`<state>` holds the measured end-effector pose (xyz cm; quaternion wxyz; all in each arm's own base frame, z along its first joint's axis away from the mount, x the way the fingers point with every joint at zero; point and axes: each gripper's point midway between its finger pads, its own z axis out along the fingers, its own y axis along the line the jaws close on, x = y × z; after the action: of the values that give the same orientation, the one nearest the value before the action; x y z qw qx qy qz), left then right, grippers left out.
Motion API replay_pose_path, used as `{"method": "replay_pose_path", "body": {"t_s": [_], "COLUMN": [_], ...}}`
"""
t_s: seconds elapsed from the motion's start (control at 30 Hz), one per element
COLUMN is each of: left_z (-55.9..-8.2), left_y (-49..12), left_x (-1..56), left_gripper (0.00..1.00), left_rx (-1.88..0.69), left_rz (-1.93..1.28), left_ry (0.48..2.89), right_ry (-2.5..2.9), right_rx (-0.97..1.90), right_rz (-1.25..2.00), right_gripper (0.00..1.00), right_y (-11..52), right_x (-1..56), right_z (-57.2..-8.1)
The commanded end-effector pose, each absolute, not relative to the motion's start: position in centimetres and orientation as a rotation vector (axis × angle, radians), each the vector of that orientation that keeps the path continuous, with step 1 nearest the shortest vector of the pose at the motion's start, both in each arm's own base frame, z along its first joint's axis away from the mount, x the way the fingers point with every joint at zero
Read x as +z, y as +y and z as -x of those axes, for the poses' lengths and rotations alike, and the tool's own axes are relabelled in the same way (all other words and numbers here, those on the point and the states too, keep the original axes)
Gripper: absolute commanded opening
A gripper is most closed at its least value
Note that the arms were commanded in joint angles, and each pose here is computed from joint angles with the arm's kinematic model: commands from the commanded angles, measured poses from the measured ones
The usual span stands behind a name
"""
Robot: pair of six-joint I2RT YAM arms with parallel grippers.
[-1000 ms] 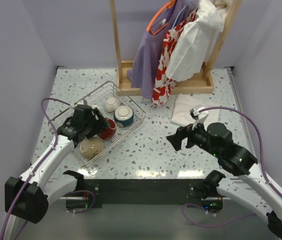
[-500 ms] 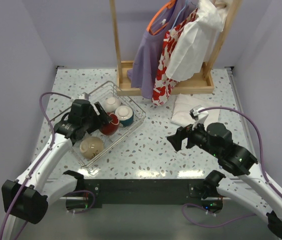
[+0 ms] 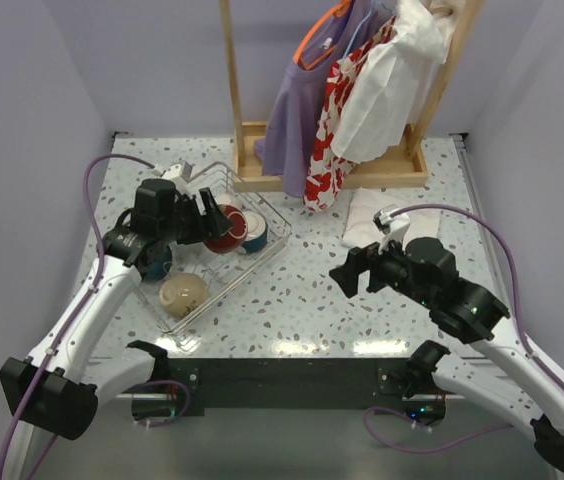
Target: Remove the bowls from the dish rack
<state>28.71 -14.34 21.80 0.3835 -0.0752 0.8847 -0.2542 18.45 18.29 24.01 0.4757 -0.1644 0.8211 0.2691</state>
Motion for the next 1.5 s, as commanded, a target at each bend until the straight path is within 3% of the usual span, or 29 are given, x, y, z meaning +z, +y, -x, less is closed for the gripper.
{"method": "replay_pose_path", "body": {"t_s": [0.0,0.5,1.0,1.47], "left_z": [-29.7,-29.5,-27.5,-25.5], "left_y": [-16.4,-17.4,-19.5,-22.5], "left_x": [26.6,28.8,28.5,28.9], "left_gripper": [0.04,0.0,0.0,0.0], "left_rx": [-0.725,-0.638,-0.522,-0.475], "left_rz": [-0.044,-0.394,-0.759,-0.938], "left_ry": [2.098,1.892,1.672,1.506], "right_ry": [1.984,2.198,2.316,2.386], "right_rx": [0.743,0.873,0.752,0.623], "right_rz": [0.375,0.332,0.172,0.128], "right_gripper": [0.99,0.99,0.99,0.99], "right_y": [19.9,25.5,27.8,26.9], "right_x": [26.8,28.5,29.3,29.3], "right_z": [-18.8,-20.9,-25.7,-27.3]}}
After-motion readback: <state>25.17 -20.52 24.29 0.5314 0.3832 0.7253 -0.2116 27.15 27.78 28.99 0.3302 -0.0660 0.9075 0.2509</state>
